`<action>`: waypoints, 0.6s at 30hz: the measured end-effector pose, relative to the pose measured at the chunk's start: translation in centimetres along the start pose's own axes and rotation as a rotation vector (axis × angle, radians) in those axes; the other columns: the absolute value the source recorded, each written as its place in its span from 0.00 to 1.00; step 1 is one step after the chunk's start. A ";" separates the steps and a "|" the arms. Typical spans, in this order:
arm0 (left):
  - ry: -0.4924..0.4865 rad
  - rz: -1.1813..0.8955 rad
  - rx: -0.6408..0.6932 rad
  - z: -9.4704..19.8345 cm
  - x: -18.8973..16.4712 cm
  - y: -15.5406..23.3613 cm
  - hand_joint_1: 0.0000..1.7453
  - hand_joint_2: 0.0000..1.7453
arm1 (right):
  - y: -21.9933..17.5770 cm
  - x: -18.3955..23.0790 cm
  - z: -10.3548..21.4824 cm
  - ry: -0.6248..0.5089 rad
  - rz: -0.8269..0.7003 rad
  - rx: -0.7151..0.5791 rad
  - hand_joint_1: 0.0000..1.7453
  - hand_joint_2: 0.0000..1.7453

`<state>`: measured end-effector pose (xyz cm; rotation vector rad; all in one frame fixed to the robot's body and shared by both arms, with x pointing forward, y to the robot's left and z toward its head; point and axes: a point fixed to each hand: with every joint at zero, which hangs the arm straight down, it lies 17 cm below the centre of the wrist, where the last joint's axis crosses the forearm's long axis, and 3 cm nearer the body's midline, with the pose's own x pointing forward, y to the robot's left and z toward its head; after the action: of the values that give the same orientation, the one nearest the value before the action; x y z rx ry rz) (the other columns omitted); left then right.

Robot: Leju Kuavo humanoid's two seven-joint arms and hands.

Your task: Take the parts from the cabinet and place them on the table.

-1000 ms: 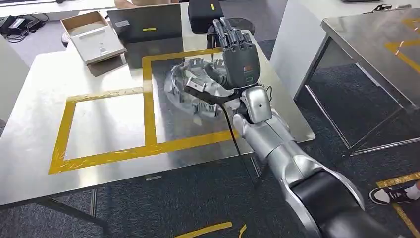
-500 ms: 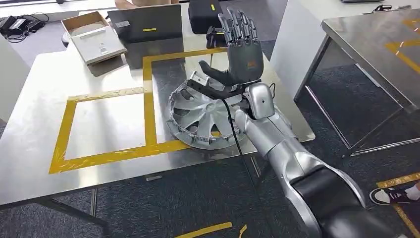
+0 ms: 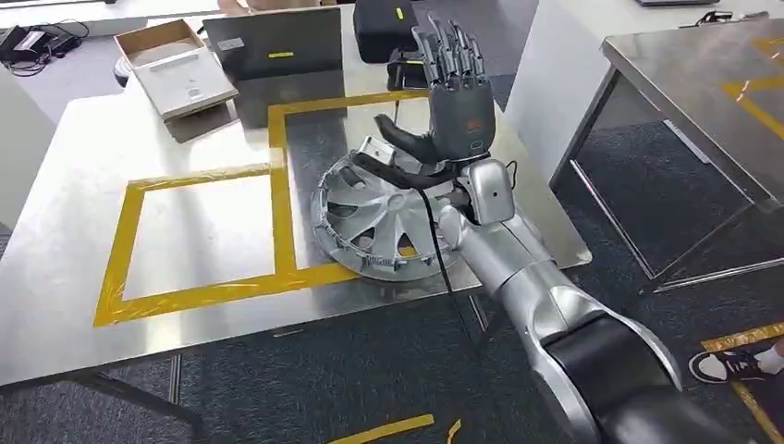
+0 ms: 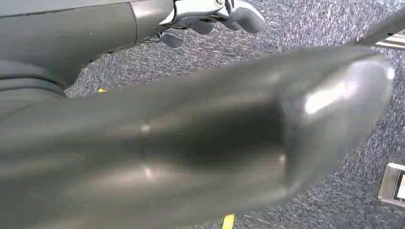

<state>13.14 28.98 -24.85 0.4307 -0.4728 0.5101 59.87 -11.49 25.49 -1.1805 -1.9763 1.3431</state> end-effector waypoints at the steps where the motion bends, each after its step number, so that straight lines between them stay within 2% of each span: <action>1: 0.002 0.003 0.002 0.0 0.0 0.0 0.00 0.00 | 0.1 0.0 0.0 0.003 -0.002 0.003 0.00 0.00; 18: -0.008 -0.019 0.024 -0.3 0.5 0.5 0.00 0.00 | 0.1 2.0 -0.7 -0.021 -0.042 0.007 0.00 0.00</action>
<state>13.35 29.75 -24.72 0.4599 -0.4699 0.4965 59.46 -9.43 25.51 -1.1205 -1.9981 1.3454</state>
